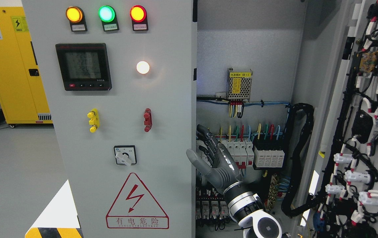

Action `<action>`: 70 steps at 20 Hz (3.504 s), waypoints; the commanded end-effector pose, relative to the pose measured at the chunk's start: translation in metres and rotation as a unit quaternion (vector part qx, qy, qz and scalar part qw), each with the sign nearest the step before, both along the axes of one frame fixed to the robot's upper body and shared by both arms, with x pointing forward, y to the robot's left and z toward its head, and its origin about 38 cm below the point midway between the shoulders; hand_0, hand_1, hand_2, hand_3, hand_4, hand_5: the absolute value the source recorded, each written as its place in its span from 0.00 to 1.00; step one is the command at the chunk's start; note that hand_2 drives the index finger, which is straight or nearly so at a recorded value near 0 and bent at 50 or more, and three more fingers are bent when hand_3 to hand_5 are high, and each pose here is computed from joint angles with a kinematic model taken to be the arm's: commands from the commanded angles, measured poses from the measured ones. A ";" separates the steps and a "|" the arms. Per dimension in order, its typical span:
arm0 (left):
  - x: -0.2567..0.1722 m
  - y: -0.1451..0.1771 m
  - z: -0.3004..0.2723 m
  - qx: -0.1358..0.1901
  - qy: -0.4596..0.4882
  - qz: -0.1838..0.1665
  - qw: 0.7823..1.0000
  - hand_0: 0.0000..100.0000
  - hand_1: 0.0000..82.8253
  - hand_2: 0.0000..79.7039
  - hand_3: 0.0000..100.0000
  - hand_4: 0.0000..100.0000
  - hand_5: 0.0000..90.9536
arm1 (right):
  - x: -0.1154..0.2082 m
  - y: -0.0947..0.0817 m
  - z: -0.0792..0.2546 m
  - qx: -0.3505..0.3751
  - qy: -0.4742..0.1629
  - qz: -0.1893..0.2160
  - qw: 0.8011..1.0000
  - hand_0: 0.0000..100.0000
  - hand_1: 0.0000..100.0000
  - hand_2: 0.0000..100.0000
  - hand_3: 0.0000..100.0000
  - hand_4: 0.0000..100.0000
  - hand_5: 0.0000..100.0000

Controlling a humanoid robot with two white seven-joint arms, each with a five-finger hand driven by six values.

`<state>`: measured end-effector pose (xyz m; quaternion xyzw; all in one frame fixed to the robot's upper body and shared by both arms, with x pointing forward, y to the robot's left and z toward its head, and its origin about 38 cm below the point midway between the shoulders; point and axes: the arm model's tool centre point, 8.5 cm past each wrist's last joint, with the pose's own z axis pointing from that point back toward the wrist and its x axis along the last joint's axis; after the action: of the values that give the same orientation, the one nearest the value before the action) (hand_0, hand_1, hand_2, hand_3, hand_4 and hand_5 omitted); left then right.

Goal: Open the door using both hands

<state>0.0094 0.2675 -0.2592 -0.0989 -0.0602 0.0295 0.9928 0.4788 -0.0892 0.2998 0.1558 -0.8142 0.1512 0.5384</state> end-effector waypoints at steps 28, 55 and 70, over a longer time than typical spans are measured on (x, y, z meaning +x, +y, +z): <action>0.001 0.000 0.000 0.000 -0.001 0.000 1.000 0.12 0.67 0.00 0.00 0.00 0.00 | 0.025 -0.016 -0.007 0.040 0.041 0.069 0.996 0.00 0.50 0.04 0.00 0.00 0.00; 0.001 -0.001 0.000 -0.001 -0.001 0.000 1.000 0.12 0.67 0.00 0.00 0.00 0.00 | 0.041 -0.017 0.010 0.042 0.038 0.136 0.989 0.00 0.50 0.04 0.00 0.00 0.00; 0.000 -0.001 0.000 -0.001 0.001 0.000 1.000 0.12 0.67 0.00 0.00 0.00 0.00 | 0.048 -0.017 0.028 0.033 0.042 0.180 0.982 0.00 0.50 0.04 0.00 0.00 0.00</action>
<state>0.0096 0.2665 -0.2593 -0.0999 -0.0605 0.0295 0.9927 0.5219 -0.1008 0.3274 0.3204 -0.7566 0.2160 0.5275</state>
